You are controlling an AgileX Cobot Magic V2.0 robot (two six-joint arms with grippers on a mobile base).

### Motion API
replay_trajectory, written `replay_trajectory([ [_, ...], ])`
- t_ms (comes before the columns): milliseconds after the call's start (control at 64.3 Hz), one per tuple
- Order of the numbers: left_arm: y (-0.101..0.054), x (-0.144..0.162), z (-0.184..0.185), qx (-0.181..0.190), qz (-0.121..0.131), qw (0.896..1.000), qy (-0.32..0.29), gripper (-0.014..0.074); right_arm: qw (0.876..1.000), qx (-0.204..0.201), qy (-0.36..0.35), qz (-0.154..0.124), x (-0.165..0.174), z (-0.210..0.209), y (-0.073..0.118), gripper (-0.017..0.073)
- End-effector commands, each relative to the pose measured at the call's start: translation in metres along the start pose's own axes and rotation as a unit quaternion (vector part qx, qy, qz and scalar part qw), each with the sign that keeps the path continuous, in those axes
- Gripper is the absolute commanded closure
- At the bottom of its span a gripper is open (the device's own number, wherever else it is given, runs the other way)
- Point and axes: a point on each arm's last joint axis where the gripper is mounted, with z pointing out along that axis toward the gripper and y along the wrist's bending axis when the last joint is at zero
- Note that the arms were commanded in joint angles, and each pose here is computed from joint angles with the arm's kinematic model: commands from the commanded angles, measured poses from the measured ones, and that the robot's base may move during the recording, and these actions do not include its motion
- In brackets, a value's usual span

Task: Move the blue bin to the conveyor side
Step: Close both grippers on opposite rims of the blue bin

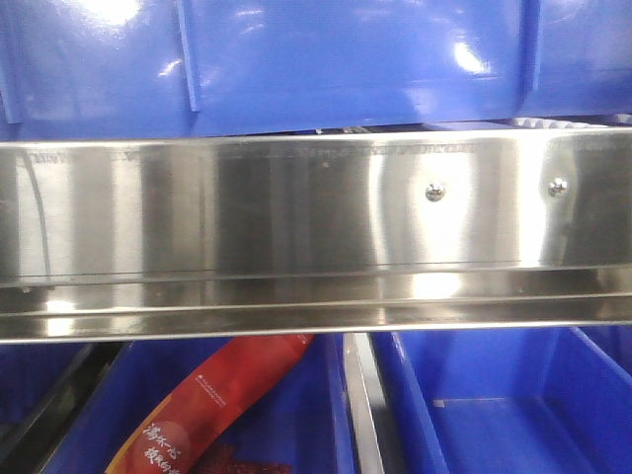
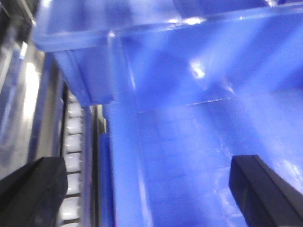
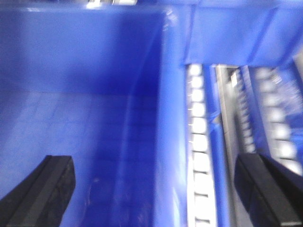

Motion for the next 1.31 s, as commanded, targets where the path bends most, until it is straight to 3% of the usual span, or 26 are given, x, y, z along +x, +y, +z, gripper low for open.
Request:
replay_trajectory([
  [0, 0.002, -0.002, 0.007, -0.002, -0.011, 1.0, 0.001, 0.0004, 1.0, 0.001, -0.007, 0.003, -0.004, 0.005, -0.002, -0.0009],
  [202, 0.006, -0.001, 0.019, -0.002, -0.021, 1.0, 0.014, 0.0004, 1.0, 0.026, 0.003, -0.006, -0.005, 0.015, -0.008, -0.0009],
  [637, 0.001, 0.005, 0.055, 0.001, -0.02, 0.998, 0.051, 0.0004, 0.999, 0.025, 0.038, -0.003, -0.001, 0.049, -0.012, -0.0009],
  [1057, 0.001, 0.006, 0.051, 0.004, -0.021, 0.998, 0.052, 0.0004, 0.999, 0.019, 0.049, 0.001, 0.004, 0.053, -0.011, -0.0009],
  [1290, 0.007, 0.01, 0.048, -0.024, -0.009, 0.998, 0.053, 0.0004, 0.998, 0.018, 0.064, 0.002, 0.009, 0.059, -0.012, -0.0009],
])
